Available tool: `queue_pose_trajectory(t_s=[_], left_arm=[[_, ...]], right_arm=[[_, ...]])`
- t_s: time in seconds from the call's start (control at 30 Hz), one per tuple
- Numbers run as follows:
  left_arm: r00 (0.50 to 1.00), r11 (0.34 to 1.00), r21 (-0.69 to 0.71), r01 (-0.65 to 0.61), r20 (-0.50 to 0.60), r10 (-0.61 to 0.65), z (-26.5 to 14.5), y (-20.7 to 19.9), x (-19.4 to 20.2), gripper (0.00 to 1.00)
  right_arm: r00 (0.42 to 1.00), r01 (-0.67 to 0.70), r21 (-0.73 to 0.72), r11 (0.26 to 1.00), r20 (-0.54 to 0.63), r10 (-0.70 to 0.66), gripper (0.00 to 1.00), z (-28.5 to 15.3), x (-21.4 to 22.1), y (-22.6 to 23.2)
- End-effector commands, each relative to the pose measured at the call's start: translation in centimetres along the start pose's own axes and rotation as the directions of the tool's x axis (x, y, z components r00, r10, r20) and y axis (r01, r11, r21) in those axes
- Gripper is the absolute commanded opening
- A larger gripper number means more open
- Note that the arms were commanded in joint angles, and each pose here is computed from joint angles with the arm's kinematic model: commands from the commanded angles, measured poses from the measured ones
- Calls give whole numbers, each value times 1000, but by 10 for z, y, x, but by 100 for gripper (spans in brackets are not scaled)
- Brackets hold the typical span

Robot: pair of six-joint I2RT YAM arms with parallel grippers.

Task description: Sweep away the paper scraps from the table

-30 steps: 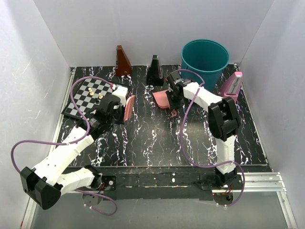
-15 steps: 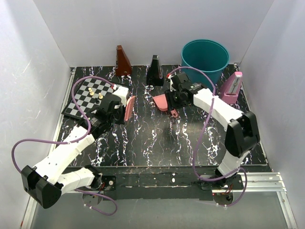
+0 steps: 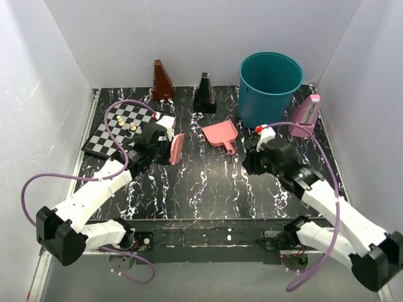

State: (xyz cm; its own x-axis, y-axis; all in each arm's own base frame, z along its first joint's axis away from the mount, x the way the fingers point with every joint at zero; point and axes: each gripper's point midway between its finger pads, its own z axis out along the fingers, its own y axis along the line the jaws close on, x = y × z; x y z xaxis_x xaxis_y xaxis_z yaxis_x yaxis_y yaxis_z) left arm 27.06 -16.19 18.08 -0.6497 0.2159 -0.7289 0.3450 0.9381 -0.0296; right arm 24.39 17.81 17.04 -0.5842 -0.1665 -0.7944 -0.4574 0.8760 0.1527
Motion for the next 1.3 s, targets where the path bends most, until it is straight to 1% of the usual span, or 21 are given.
queue_pose_trajectory(t_s=[0.0,0.07,0.2,0.33,0.37,0.4,0.43,0.47,0.5,0.63,0.73,0.93,1.0,1.03,1.1,1.17,1.27], left_arm=[[989,990,-1,138,50,-138,-5,-5,-23,0],[979,980,14,196,47,-197,-1,-11,-28,0],[960,959,94,266,60,-272,9,-31,-46,0],[954,957,36,287,76,-289,25,-27,-65,1],[957,960,26,279,69,-280,29,-27,-66,7],[962,964,13,266,58,-266,33,-26,-68,21],[961,961,-34,275,41,-274,35,-20,-66,41],[962,961,-43,273,31,-272,37,-20,-66,93],[965,964,-43,262,35,-261,36,-19,-68,98],[970,969,-67,238,71,-233,26,-10,-71,98],[976,971,-117,207,100,-195,13,4,-69,98],[980,981,-156,117,178,-88,-34,26,-68,98],[965,965,-218,146,248,-90,-57,43,-71,98],[947,956,-240,171,306,-92,-74,53,-75,98],[926,943,-274,191,370,-80,-93,66,-74,98],[896,935,-273,225,434,-88,-107,74,-70,98],[845,932,-213,292,514,-147,-114,75,-58,98]], right_arm=[[982,-73,-33,997,174,77,51,-15,-7,2],[974,-93,-53,994,203,102,52,-24,-2,3],[964,-109,-87,990,233,127,51,-34,8,4],[963,-130,-111,985,221,152,50,-40,16,8],[963,-132,-115,985,220,155,50,-42,18,8],[963,-137,-119,983,215,160,49,-44,20,9],[962,-142,-121,982,217,165,49,-46,21,9],[962,-141,-120,983,218,165,49,-47,23,8],[960,-145,-118,982,223,168,49,-50,23,7],[952,-155,-121,980,247,181,50,-58,25,5],[943,-167,-133,977,267,198,49,-64,21,7],[918,-203,-124,971,321,232,49,-83,2,4],[905,-209,-119,971,353,238,49,-94,-8,2],[896,-210,-120,970,375,240,49,-102,-14,2],[876,-220,-105,970,417,243,49,-115,-22,-3],[850,-237,-79,968,466,246,49,-128,-29,-11],[807,-270,-39,962,537,248,49,-145,-34,-25]])
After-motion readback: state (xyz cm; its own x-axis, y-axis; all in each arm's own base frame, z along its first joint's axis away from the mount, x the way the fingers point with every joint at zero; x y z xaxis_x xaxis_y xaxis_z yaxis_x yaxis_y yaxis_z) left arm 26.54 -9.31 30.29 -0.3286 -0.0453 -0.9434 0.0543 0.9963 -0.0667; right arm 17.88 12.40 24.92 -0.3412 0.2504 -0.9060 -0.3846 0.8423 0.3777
